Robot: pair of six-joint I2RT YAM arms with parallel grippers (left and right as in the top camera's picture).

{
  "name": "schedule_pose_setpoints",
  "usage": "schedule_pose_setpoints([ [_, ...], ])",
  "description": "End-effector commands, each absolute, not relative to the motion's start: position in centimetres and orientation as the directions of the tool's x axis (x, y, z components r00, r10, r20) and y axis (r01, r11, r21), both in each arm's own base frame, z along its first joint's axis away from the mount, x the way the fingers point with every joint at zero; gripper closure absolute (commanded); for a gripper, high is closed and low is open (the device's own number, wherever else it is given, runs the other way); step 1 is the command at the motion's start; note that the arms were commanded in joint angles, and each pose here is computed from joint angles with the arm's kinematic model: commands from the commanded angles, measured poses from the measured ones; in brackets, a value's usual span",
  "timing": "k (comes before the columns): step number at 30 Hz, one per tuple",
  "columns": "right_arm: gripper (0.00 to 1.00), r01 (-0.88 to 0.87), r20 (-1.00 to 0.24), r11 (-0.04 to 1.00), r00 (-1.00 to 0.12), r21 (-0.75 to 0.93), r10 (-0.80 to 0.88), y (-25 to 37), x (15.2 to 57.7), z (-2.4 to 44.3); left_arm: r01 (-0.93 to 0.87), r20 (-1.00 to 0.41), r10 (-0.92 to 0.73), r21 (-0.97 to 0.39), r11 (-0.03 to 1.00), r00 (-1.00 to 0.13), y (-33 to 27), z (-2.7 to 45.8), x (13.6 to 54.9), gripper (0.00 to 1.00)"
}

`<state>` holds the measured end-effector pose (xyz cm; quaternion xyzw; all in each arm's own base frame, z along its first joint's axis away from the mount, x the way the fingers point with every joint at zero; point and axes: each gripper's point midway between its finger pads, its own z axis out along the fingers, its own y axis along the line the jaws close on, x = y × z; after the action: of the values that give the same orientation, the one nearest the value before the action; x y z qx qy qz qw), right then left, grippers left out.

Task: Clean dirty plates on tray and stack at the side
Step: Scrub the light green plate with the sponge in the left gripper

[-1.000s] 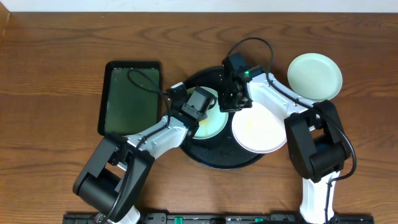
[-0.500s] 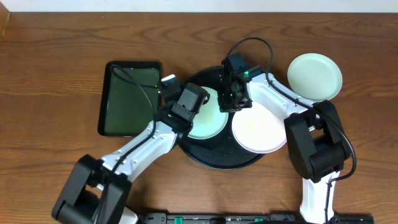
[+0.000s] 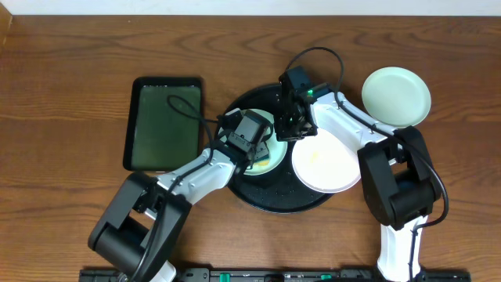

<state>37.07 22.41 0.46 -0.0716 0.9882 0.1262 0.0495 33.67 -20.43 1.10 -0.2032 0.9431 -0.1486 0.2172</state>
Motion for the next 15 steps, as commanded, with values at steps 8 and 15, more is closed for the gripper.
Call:
schedule_pose_setpoints([
  [8,0.99,-0.145,-0.123,0.975,-0.984,0.169,-0.125,21.3,37.4,-0.5,-0.353,-0.525,-0.296,0.011,0.935,-0.798,-13.2,-0.6,33.3,0.93],
  [15,0.99,-0.143,-0.124,0.978,-0.984,0.151,-0.124,21.0,37.4,-0.5,-0.428,-0.648,-0.230,0.164,0.889,-0.726,-9.4,2.0,33.7,0.93],
])
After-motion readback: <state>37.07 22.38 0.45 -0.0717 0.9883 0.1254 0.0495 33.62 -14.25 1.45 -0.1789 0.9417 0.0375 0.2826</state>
